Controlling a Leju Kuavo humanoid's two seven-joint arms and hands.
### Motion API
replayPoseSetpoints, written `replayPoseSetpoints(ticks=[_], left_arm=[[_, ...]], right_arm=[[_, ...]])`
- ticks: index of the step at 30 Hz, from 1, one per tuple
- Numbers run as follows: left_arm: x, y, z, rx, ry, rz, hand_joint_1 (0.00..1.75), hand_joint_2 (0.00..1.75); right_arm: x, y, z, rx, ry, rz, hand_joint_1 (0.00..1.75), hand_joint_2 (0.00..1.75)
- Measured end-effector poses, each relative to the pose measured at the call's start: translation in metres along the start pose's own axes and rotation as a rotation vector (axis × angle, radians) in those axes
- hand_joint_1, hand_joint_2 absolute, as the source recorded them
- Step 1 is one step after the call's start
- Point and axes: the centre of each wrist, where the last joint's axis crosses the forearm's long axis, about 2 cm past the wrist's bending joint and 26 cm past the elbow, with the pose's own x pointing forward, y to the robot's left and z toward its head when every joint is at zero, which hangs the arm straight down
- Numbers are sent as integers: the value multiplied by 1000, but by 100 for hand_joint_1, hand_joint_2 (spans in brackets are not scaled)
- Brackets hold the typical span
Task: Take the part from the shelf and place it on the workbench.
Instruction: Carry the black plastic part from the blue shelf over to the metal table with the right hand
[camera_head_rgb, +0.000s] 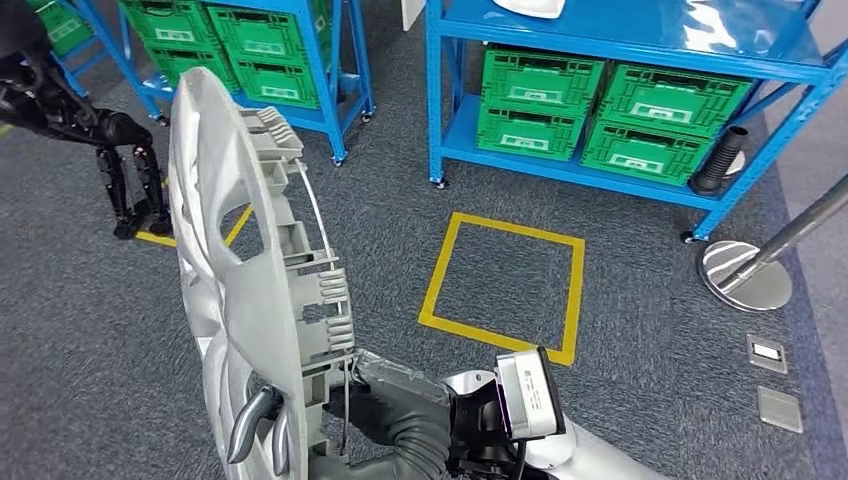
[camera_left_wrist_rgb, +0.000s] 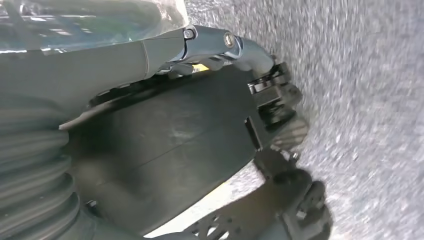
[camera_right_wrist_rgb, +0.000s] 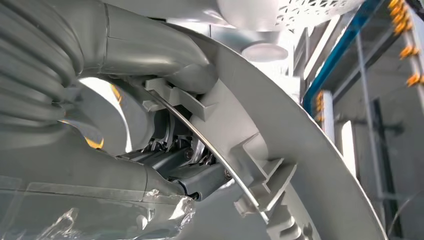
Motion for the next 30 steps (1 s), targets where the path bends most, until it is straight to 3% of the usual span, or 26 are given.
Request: replayPoseSetpoints(ticks=[11,30], left_arm=[[-13,2,4,27,-4,11,0,175],[-6,1,2,22,-25,16,0,175]], right_arm=[[0,4,-8,17,-9,-1,175,175],[-2,9,-13,35,-6,-5,175,175]])
